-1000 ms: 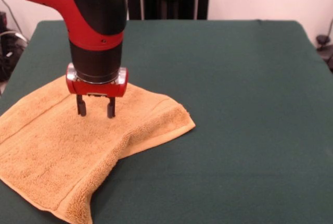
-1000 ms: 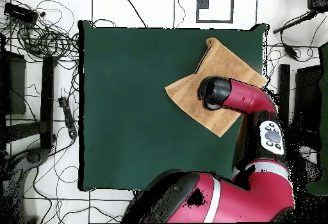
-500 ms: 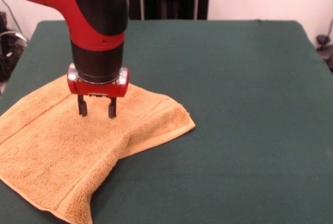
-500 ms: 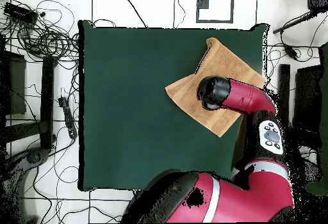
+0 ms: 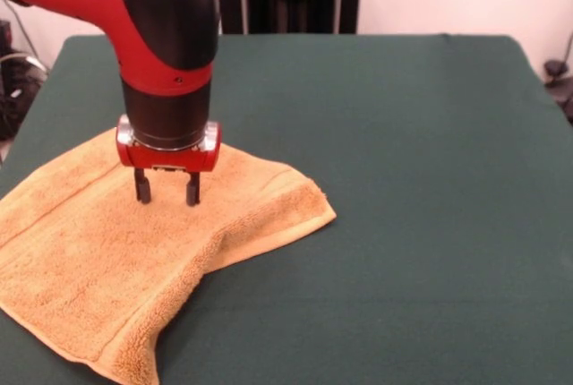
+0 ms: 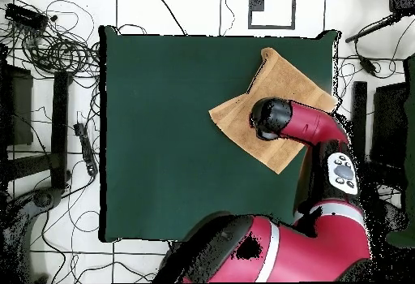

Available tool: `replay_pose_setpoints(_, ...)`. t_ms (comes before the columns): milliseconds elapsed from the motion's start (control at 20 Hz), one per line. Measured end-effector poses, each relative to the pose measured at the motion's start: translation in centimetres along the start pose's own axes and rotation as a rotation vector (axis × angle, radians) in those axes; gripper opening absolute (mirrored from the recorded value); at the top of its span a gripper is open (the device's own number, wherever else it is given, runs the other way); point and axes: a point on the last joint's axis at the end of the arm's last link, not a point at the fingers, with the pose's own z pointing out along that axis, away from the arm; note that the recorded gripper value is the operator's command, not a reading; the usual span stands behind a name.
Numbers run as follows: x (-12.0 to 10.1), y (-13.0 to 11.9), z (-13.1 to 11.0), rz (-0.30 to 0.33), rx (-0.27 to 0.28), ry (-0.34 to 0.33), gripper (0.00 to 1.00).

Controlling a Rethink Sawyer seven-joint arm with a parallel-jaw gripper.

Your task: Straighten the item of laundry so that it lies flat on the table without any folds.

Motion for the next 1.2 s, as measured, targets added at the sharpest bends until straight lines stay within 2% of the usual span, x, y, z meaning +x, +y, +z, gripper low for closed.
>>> replay_pose_setpoints(200, -0.6, -0.2, 0.1, 0.006, -0.004, 0.006, 1.00)
replay_pose_setpoints(700, -1.8, -0.6, 0.3, 0.018, -0.033, 0.083, 1.00)
replay_pose_setpoints(1200, -1.8, -0.6, 0.3, 0.020, -0.035, 0.087, 1.00)
